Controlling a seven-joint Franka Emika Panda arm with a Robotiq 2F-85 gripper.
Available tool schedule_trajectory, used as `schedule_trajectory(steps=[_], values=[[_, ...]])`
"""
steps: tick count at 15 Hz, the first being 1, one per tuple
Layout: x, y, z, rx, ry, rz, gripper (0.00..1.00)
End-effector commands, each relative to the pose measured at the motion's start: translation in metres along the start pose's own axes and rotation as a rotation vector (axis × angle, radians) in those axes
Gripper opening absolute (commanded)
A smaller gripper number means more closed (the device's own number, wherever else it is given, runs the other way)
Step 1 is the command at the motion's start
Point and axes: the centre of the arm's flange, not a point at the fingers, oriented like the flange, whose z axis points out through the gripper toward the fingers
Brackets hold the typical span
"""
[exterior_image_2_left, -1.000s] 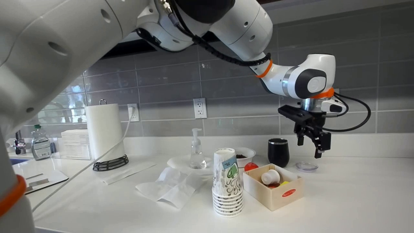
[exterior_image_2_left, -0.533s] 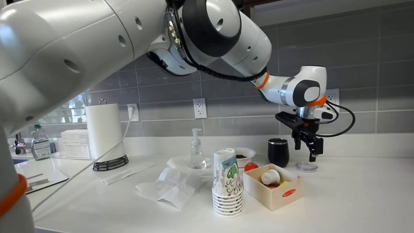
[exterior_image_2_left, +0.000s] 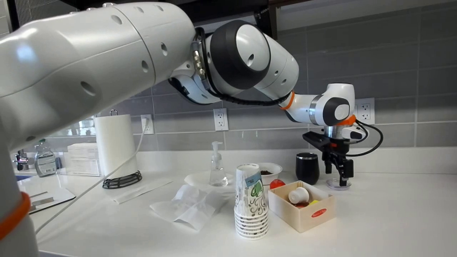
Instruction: Put the lid on the black cup
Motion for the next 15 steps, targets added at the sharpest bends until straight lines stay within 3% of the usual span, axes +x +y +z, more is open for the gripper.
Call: schedule_trajectory(steps=[1,4,13,14,15], values=[[0.027,-0.023,0.011,-0.048,0.006,0.018,1.0],[0.027,-0.022,0.018,-0.074,0.013,0.038,1.0],[0.025,-0.025,0.029,-0.045,0.052,0.039,1.0],[0.025,-0.026,0.029,-0.046,0.054,0.038,0.75],[0.025,-0.026,0.029,-0.044,0.056,0.037,0.73]])
